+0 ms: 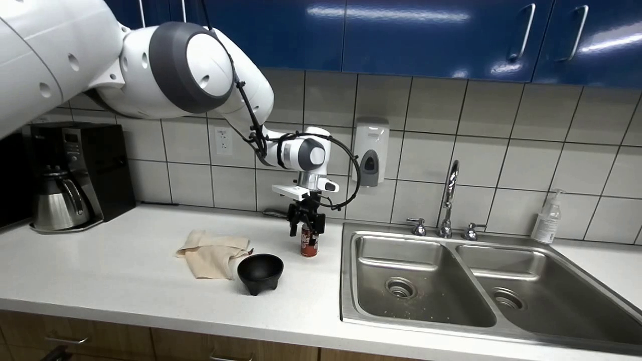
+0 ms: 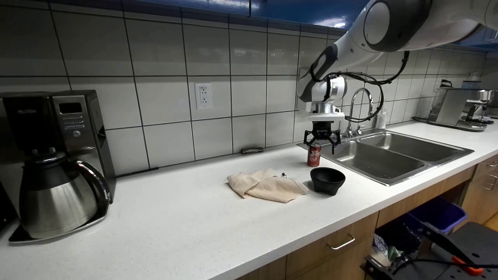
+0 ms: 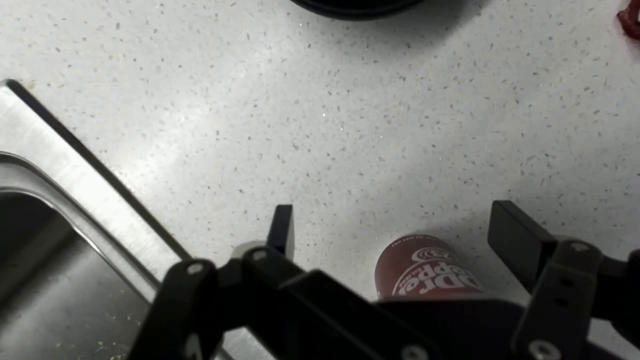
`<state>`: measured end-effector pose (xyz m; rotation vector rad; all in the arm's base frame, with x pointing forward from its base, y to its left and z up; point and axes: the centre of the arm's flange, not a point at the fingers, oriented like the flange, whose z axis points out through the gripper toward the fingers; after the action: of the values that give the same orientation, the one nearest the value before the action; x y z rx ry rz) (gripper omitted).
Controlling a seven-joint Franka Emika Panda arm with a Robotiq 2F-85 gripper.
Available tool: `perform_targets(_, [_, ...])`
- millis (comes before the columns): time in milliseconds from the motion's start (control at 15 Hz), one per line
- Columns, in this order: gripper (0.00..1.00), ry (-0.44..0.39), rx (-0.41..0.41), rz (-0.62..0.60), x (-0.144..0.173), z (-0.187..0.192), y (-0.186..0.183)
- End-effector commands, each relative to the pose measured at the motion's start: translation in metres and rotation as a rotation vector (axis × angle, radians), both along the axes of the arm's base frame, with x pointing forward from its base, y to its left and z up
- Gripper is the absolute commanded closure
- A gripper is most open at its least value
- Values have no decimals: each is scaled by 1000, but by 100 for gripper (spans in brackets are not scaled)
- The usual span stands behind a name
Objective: Put the can in the bowl
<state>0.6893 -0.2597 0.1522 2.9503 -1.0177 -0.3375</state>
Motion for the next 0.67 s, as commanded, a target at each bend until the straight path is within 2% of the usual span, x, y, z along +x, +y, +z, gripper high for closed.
perform_targets(0, [0,13,21,-48,34,-1,-17])
perform_targets(600, [0,9,29,-116,52,-16,-22])
